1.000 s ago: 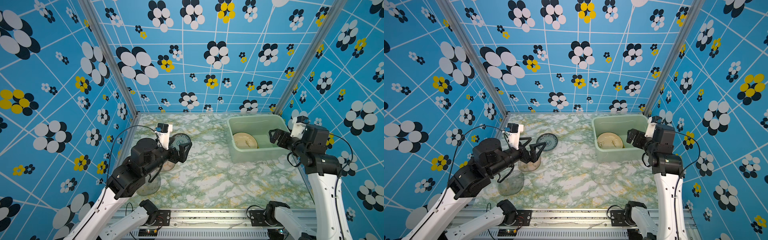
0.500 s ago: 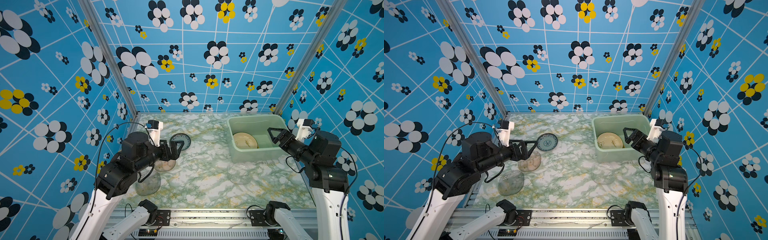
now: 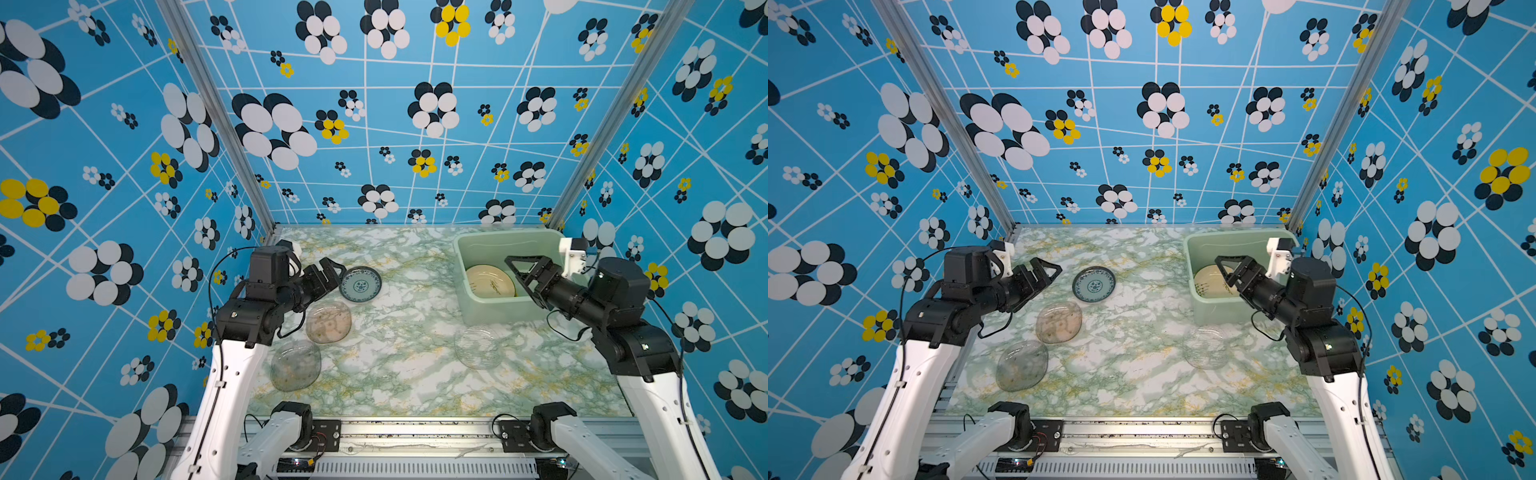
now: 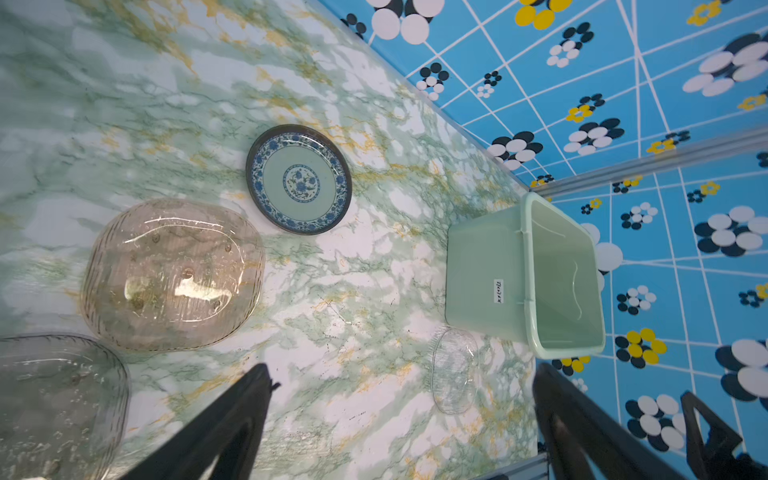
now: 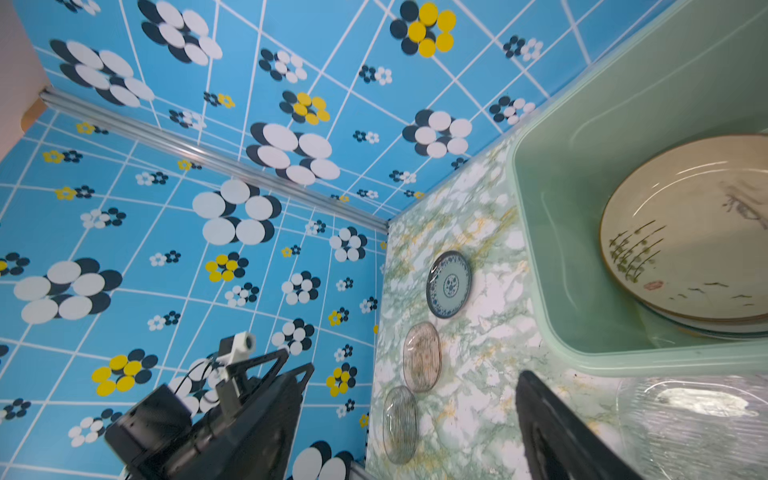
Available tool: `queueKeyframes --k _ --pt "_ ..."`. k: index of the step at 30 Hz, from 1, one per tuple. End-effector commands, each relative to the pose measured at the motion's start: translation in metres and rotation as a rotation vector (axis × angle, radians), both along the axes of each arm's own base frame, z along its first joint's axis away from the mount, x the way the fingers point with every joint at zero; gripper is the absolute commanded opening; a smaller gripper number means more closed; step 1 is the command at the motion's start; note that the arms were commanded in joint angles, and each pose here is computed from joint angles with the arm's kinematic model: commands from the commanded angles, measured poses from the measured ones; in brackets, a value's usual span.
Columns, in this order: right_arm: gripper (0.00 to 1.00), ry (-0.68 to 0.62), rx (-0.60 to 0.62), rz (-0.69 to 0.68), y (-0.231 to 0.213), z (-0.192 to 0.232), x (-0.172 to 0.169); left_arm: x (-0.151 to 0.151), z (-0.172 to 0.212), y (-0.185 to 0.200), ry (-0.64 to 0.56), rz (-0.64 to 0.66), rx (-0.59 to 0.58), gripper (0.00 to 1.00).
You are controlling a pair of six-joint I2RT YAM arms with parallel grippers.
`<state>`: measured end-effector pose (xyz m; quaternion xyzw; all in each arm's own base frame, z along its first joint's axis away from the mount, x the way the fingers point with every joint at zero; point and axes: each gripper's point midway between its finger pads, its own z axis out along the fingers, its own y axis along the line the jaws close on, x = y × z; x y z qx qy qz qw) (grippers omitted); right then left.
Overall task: Place the plates into the plastic bin on the countertop
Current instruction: 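Move the right gripper toward the blue-and-white plate while the left positions beyond it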
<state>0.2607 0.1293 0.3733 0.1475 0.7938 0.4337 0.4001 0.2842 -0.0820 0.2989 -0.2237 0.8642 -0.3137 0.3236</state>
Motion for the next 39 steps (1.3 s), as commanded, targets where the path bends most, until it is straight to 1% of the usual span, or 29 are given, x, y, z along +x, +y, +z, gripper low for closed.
queueKeyframes --k 1,4,8,13,15,17,20,23,25,28,33,39 --pt "0.83 -0.010 -0.027 0.004 0.028 0.003 0.014 0.024 -0.023 0.010 0.040 0.110 -0.124 0.99" --pt "0.83 0.016 -0.033 0.070 0.071 -0.007 0.017 0.039 -0.051 0.025 0.091 0.175 -0.140 0.99" --pt "0.83 0.043 -0.041 0.151 0.133 -0.022 0.016 0.058 -0.072 0.040 0.122 0.202 -0.123 0.99" --pt "0.83 0.100 -0.030 0.249 0.207 -0.053 0.008 0.089 -0.090 0.051 0.106 0.180 -0.115 0.99" --pt "0.82 0.130 -0.015 0.279 0.232 -0.067 0.004 0.103 -0.100 0.053 0.106 0.166 -0.132 0.99" --pt "0.82 0.164 -0.041 0.283 0.250 -0.086 0.002 0.119 -0.109 0.052 0.099 0.140 -0.171 0.99" --pt "0.81 0.193 -0.057 0.241 0.263 -0.112 0.009 0.143 -0.122 0.050 0.095 0.091 -0.243 0.99" --pt "0.82 0.203 -0.003 0.204 0.274 -0.137 0.020 0.168 -0.134 0.050 0.103 0.044 -0.292 0.99" --pt "0.81 0.208 0.023 0.170 0.279 -0.153 0.027 0.186 -0.139 0.052 0.088 0.016 -0.304 0.99" --pt "0.81 0.209 0.027 0.145 0.285 -0.176 0.036 0.213 -0.144 0.056 0.039 -0.030 -0.314 0.99" --pt "0.81 0.216 0.071 0.145 0.302 -0.205 0.046 0.252 -0.163 0.057 -0.013 -0.109 -0.345 0.99" --pt "0.80 0.258 0.178 0.174 0.316 -0.244 0.061 0.287 -0.182 0.053 -0.083 -0.164 -0.399 0.99"
